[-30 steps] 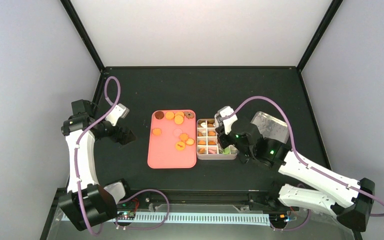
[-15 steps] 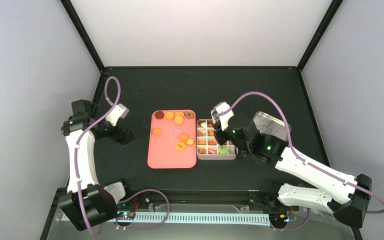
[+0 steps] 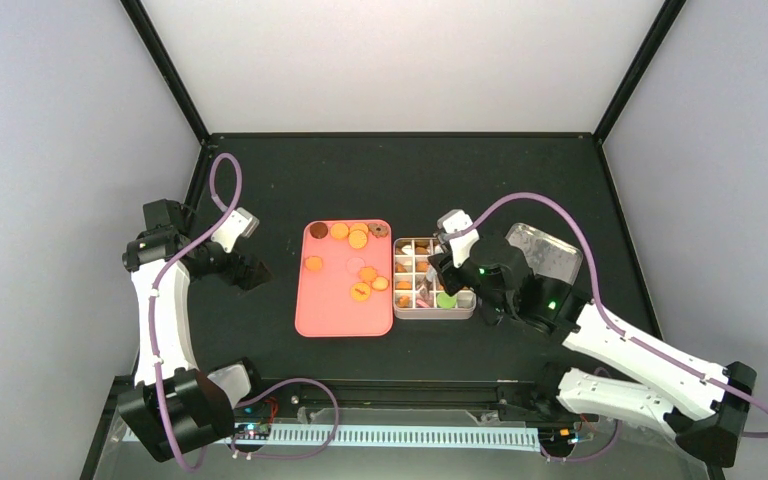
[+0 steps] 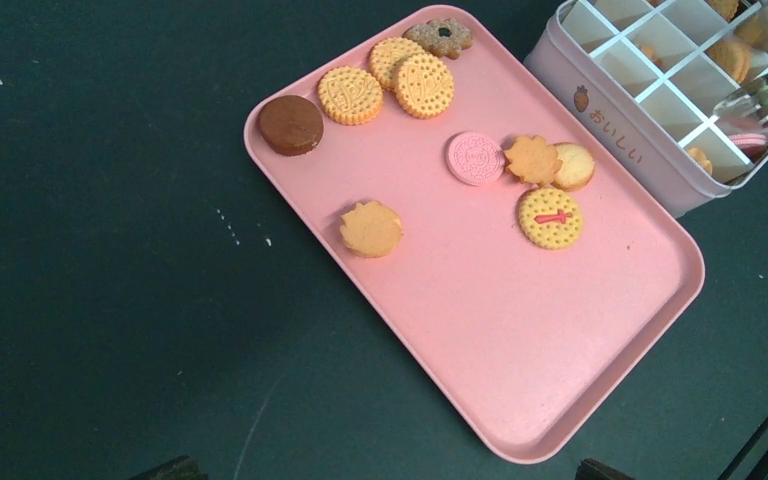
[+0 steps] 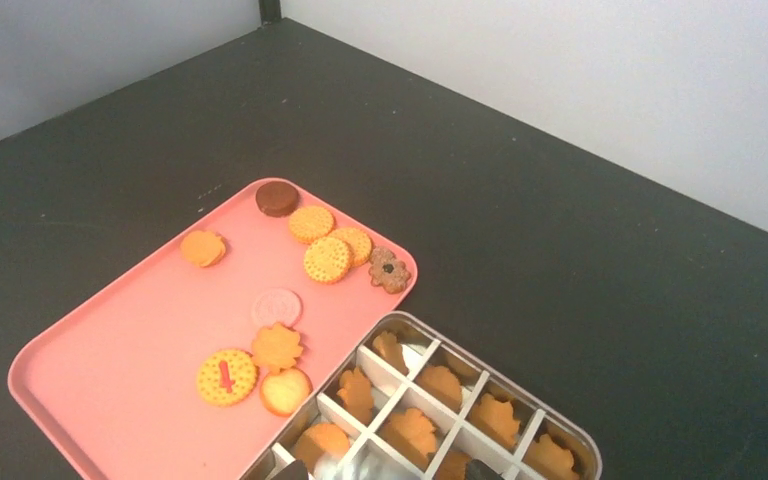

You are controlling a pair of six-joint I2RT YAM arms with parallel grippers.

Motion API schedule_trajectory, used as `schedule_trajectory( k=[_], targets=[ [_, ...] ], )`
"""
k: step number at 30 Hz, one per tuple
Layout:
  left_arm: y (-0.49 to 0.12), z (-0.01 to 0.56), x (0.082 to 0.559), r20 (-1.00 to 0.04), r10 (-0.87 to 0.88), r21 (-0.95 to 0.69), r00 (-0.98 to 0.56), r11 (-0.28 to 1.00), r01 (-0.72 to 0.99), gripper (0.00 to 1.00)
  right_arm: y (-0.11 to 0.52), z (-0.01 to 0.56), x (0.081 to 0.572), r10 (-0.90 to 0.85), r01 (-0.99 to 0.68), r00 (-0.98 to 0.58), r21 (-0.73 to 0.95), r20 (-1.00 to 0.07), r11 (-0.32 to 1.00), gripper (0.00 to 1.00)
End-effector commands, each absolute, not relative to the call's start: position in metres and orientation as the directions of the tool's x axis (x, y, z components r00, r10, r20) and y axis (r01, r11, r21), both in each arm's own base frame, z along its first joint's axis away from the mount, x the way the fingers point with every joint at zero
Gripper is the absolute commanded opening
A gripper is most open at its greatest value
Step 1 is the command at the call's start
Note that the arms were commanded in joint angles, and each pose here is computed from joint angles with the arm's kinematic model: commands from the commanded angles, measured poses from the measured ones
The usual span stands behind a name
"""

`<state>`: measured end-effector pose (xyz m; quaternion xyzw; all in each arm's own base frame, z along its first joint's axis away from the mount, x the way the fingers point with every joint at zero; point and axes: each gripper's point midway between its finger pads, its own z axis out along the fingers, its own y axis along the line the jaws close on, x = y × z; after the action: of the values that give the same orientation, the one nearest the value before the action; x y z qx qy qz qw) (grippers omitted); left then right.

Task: Pack the cookies
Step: Move the fake cookies to the packing box.

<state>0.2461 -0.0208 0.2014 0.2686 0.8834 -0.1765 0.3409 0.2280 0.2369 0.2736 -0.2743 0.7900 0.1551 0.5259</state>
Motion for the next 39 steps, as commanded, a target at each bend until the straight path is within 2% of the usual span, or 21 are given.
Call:
schedule_trajectory(
  k=[1,8,15,39],
  targets=[
    [-0.024,0.206,0.243,-0.703,0.373,-0.113,-0.606,0.782,0.613,0.99,0.238,0.266,0.228,-0.257,-0.597,-0.306,-0.025,-0.917,0.802,0.40],
    [-0.023,0.206,0.241,-0.699,0.383,-0.102,-0.604,0.783,0.614,0.99,0.242,0.259,0.230,-0.272,-0.599,-0.319,-0.030,-0.908,0.800,0.37],
    [-0.024,0.204,0.241,-0.702,0.379,-0.109,-0.603,0.780,0.617,0.99,0.230,0.270,0.230,-0.237,-0.564,-0.303,-0.027,-0.923,0.825,0.20],
    [-0.026,0.209,0.241,-0.713,0.373,-0.110,-0.593,0.777,0.620,0.99,0.235,0.320,0.244,-0.225,-0.546,-0.216,-0.073,-0.950,0.834,0.20]
  ],
)
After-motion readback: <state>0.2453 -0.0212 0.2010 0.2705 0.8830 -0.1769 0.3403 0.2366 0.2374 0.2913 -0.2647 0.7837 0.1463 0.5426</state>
